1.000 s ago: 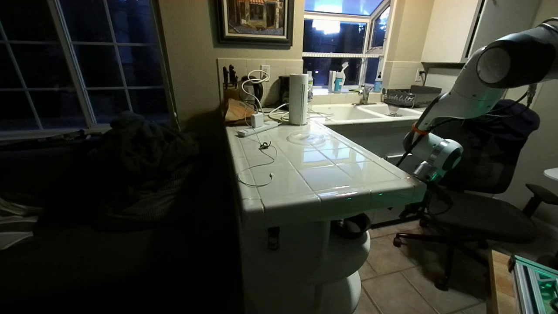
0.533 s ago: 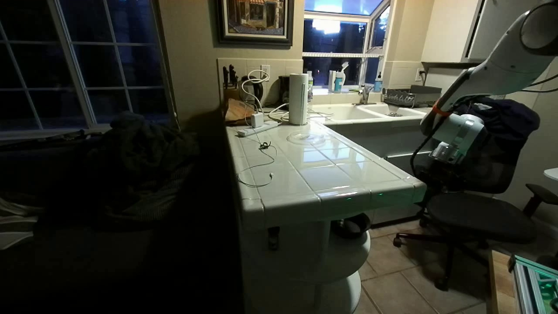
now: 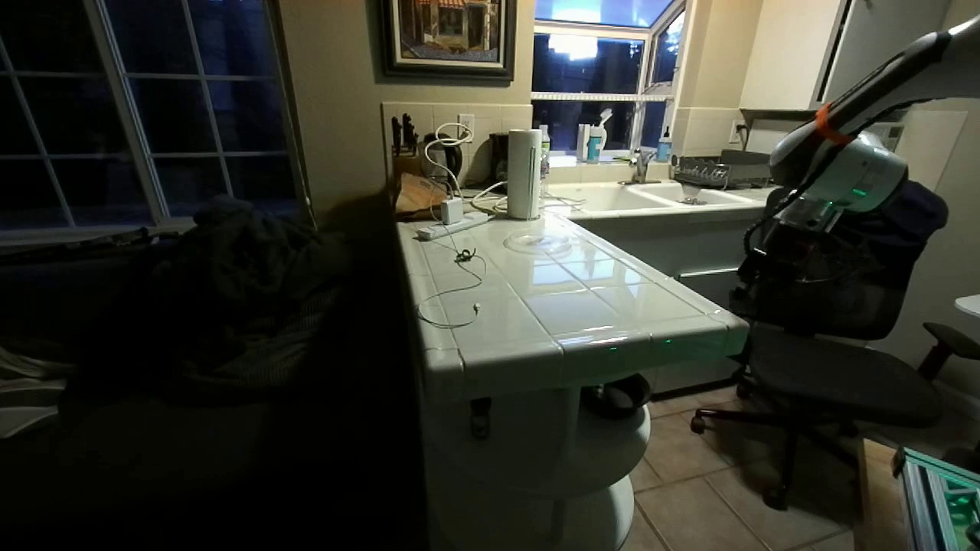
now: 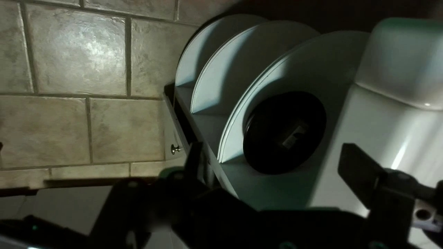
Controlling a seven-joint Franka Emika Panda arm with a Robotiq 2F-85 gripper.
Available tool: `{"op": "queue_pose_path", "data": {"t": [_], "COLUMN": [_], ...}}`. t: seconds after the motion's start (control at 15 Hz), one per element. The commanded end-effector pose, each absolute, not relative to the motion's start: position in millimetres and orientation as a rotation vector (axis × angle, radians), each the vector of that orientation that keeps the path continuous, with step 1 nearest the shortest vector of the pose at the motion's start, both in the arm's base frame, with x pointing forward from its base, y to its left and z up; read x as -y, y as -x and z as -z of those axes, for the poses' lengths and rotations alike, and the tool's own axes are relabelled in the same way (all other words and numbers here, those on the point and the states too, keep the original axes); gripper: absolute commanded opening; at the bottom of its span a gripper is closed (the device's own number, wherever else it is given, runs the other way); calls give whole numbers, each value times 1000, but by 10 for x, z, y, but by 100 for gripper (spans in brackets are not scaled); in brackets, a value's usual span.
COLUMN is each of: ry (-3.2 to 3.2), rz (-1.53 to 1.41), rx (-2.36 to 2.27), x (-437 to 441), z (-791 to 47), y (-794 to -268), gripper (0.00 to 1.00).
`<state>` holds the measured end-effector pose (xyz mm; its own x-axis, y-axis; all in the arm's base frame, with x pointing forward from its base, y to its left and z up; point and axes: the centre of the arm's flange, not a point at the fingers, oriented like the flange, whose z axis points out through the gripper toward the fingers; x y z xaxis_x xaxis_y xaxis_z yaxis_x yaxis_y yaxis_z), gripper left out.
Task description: Move the bowl to one of the bottom shelves.
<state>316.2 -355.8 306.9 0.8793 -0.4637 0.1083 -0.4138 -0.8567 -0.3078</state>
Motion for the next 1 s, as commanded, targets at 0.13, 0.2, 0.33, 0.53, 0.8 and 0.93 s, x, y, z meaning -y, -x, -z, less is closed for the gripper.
{"op": "queue_pose_path", "data": {"t": [0.13, 0.2, 0.33, 0.53, 0.8, 0.93], "ry": [2814, 2842, 2897, 2968, 2969, 2965], "rz": [250, 267, 264, 163, 200, 197], "rx": [-855, -902, -982, -978, -970, -978], "x": [2764, 2647, 2392, 2014, 2084, 2106], "z": [-4091, -4199, -4392, -4565, -4575, -4562], "y": [-3209, -3259, -3320, -3391, -3457, -3431], "gripper": [100, 100, 100, 100, 100, 100]}}
